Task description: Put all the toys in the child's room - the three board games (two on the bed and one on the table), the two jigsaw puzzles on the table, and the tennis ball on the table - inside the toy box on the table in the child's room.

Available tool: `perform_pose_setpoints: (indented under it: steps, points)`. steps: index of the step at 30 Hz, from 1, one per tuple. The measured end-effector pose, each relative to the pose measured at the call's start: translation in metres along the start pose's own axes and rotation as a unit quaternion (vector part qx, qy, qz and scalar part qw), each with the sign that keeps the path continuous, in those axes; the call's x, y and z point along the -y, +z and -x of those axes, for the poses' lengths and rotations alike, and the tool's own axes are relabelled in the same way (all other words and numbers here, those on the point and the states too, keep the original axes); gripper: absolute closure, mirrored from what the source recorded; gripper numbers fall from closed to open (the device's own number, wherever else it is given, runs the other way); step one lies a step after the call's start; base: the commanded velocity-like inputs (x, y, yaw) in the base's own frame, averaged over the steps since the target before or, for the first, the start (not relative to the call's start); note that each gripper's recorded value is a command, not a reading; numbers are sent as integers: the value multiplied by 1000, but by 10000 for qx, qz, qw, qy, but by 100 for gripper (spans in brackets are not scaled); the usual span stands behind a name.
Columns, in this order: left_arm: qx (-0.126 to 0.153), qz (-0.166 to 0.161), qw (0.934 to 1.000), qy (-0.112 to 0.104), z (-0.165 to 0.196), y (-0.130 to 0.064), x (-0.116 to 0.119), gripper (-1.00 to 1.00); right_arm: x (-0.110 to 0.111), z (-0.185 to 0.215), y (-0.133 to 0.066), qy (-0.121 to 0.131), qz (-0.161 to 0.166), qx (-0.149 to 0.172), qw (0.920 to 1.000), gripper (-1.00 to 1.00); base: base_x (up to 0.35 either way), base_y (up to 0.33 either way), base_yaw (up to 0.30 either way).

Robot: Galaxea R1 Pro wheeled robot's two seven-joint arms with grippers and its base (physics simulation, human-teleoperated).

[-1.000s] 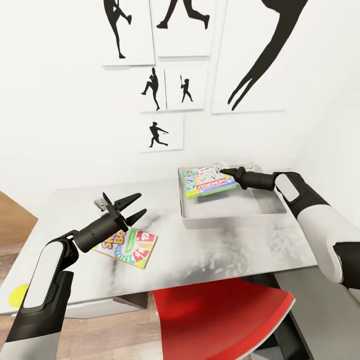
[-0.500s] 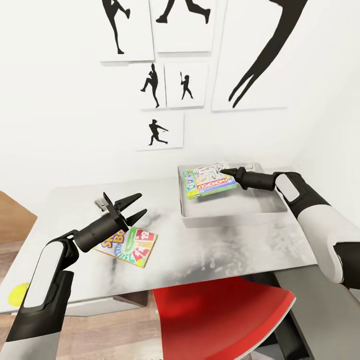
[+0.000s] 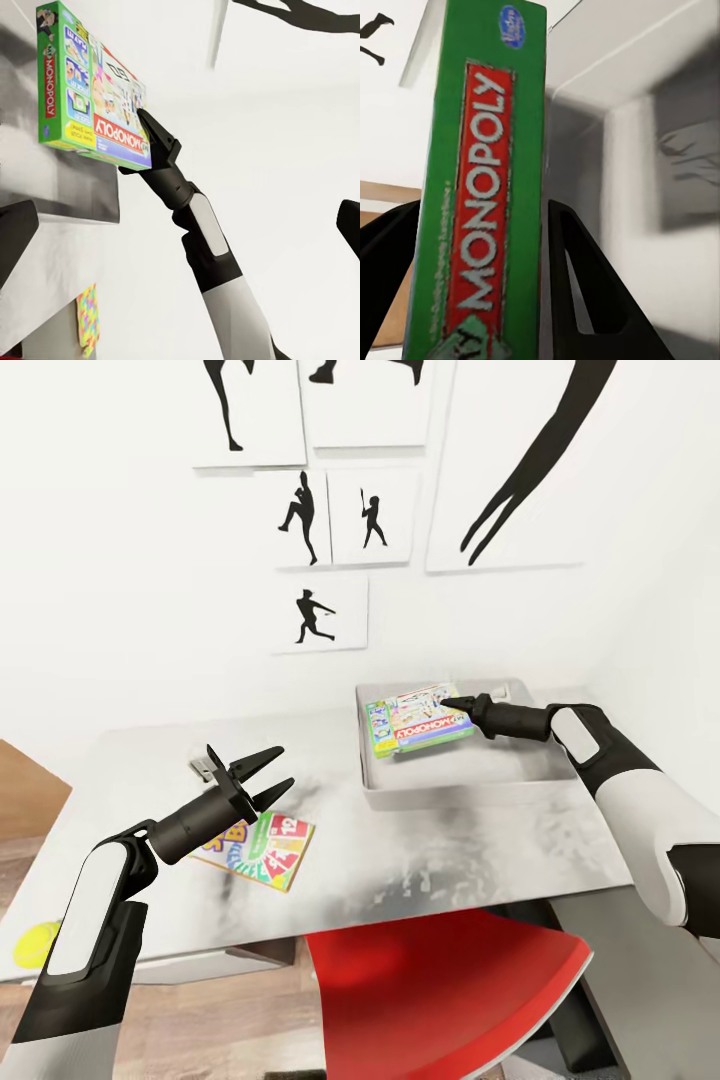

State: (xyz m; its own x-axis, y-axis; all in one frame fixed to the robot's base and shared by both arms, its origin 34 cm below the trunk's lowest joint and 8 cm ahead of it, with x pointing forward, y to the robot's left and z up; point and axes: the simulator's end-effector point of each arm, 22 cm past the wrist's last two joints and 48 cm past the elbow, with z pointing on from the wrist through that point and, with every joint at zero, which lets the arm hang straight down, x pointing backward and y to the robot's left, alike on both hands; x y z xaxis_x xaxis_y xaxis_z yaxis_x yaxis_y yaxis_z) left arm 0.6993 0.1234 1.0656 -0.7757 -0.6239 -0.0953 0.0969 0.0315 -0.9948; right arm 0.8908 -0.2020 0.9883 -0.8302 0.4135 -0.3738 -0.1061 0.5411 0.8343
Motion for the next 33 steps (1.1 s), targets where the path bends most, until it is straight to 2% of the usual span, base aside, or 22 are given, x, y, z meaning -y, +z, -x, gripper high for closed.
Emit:
perform_pose_setpoints:
  steps: [27,33]
  points:
    - [-6,91,9999,-106,0,1,-17,-100,19,-4,6,170,-36,8,9998,100,0,0,0]
    - [-9,93,9999,-108,0,1,-17,-100,16,4,3,268,51,157,9995,100,0,0,0]
